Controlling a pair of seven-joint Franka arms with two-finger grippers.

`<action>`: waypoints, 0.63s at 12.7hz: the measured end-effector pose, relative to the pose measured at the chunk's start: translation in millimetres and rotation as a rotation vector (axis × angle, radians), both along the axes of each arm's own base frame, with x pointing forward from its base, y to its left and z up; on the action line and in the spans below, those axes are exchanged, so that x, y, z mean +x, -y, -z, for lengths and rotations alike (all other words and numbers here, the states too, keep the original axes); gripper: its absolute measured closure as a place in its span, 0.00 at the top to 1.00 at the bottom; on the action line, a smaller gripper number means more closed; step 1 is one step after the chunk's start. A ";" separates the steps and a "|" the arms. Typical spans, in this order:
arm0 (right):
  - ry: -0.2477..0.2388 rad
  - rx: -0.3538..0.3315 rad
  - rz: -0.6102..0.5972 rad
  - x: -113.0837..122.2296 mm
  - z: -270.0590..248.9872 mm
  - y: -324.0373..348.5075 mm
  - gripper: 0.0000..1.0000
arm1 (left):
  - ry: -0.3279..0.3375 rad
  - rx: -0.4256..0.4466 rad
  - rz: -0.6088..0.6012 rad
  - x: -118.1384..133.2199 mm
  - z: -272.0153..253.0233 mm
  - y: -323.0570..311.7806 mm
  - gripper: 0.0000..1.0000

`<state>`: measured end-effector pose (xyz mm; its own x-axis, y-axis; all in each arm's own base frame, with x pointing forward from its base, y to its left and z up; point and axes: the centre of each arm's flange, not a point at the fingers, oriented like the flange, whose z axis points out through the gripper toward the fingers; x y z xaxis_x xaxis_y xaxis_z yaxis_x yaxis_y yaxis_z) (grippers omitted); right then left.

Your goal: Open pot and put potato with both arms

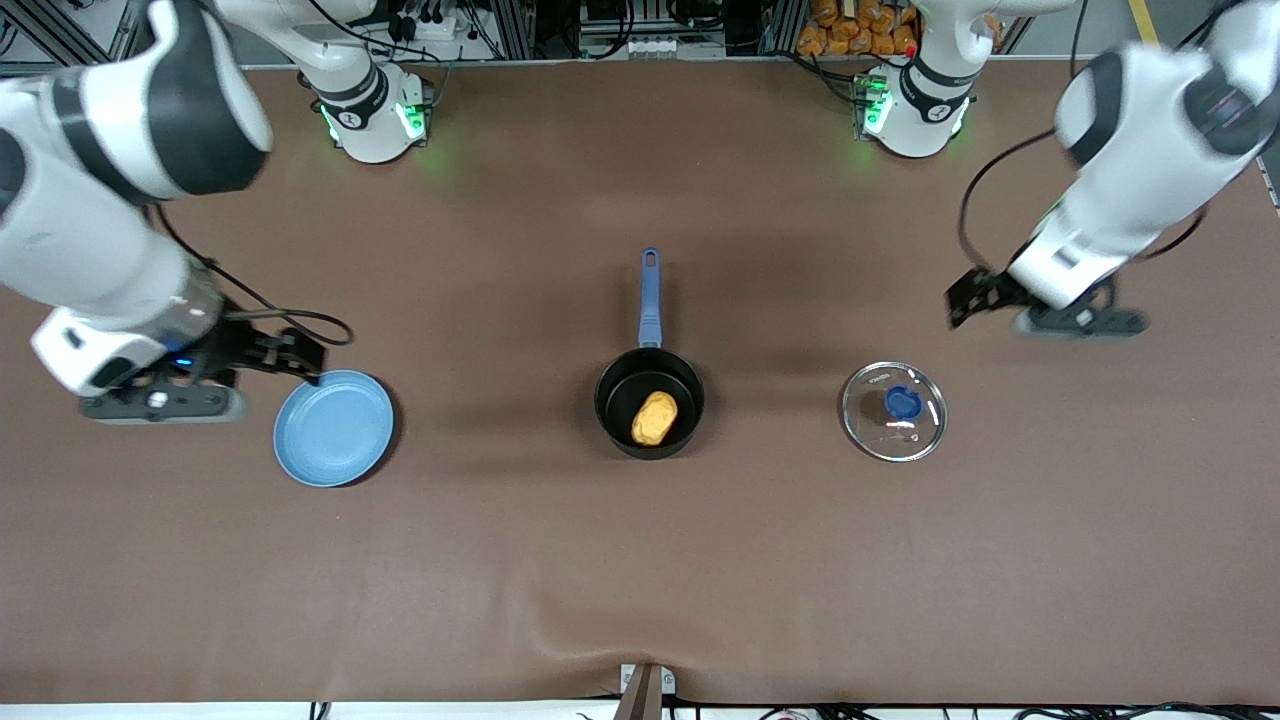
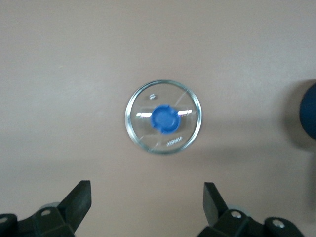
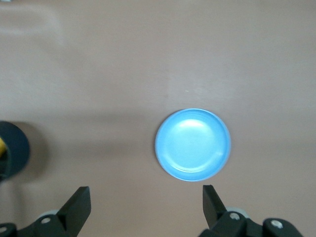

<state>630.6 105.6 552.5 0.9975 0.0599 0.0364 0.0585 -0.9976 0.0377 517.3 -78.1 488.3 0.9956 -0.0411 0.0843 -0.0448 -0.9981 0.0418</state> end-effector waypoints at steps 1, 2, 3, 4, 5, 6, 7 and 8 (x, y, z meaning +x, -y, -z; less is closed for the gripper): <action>-0.003 -0.006 -0.019 -3.2 -2.9 21.0 1.00 | -0.004 0.006 0.002 -3.8 -25.0 -1.5 1.00; -0.005 -0.012 -0.032 -7.1 -6.4 43.6 1.00 | -0.010 0.008 0.004 -5.4 -47.9 -1.3 1.00; -0.008 -0.018 -0.045 -11.8 -9.9 65.7 1.00 | -0.018 0.009 0.005 -5.8 -67.9 -1.6 1.00; -0.015 -0.022 -0.049 -17.5 -13.8 87.4 1.00 | -0.025 0.010 0.001 -6.0 -87.4 -4.1 1.00; -0.020 -0.018 -0.045 -22.8 -17.5 105.6 1.00 | -0.026 0.011 -0.008 -6.3 -106.3 -9.7 1.00; -0.024 -0.006 -0.046 -27.3 -20.8 119.4 1.00 | -0.019 0.010 -0.024 -6.0 -124.4 -18.6 1.00; -0.022 0.006 -0.053 -30.0 -23.9 132.4 1.00 | -0.007 0.009 -0.047 -5.2 -140.9 -31.0 1.00; -0.019 0.012 -0.057 -32.1 -26.6 145.3 1.00 | 0.002 0.007 -0.072 -4.9 -155.1 -44.7 1.00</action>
<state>598.4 -39.7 579.1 0.9930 0.1167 0.0185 0.1163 -0.9929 0.0245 512.4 -33.4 643.4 0.9958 0.0304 0.0864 0.0275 -0.9990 0.0345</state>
